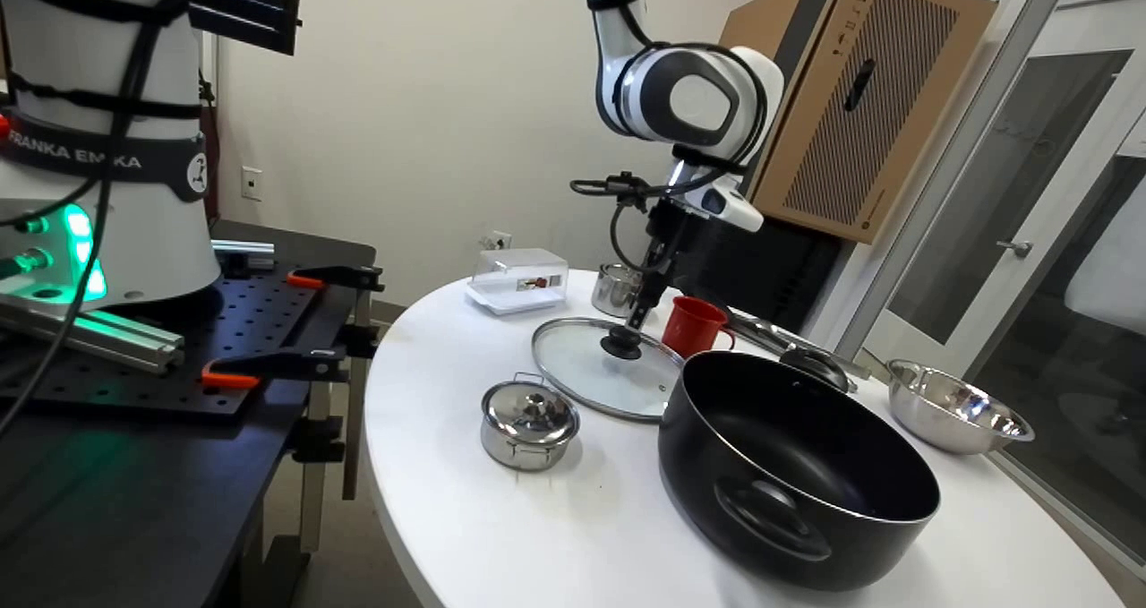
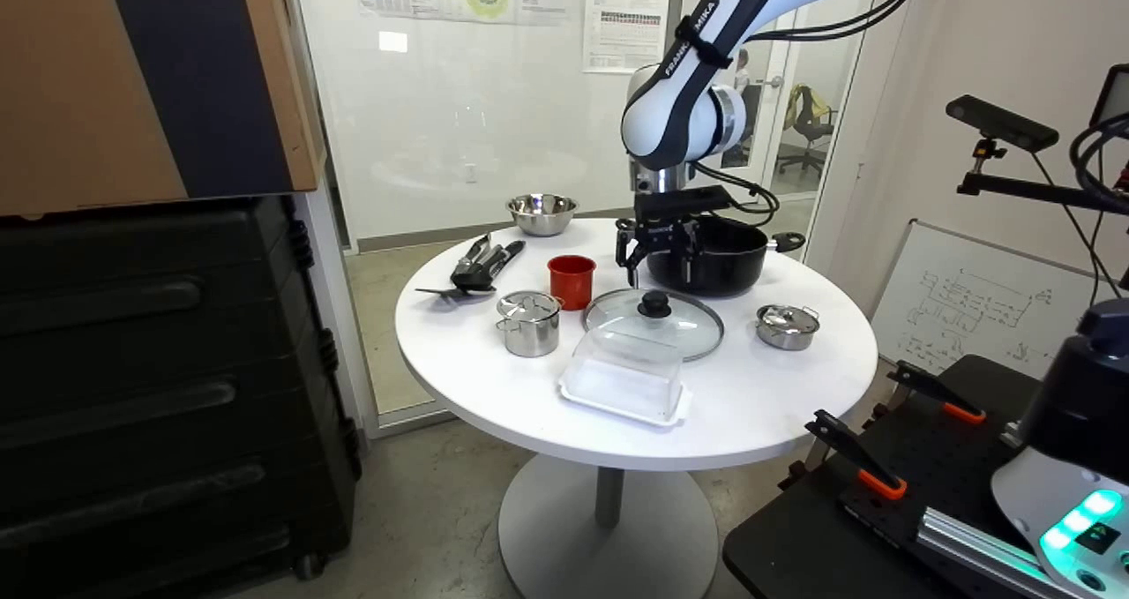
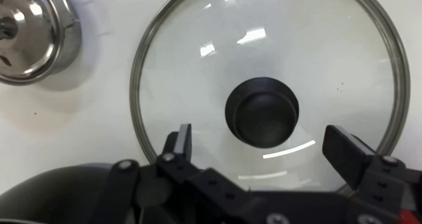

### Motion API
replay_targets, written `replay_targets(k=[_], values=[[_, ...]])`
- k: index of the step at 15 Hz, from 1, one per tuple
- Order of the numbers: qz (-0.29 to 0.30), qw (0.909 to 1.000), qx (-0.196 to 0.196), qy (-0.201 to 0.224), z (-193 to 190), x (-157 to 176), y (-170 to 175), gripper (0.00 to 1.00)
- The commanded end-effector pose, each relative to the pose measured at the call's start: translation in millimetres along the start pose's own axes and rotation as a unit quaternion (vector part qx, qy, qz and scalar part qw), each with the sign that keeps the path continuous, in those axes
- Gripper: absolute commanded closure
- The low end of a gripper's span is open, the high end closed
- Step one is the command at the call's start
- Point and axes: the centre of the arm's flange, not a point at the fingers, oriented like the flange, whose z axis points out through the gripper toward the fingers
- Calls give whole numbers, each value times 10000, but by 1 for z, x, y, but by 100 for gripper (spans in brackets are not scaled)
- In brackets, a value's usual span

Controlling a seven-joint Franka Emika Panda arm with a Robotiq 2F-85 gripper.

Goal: Take the lid from the black pot and put it on the table

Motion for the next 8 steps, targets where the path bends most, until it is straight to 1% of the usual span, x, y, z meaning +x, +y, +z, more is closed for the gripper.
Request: replay_targets(k=[1,4,5,8], values=[[-107,9996,260,-72,-52,-18,28,0],[-25,9993,335,-162,-80,-27,43,0],[-1,9998,202,-57,-59,-9,28,0],[27,9996,263,-65,-76,-17,38,0]])
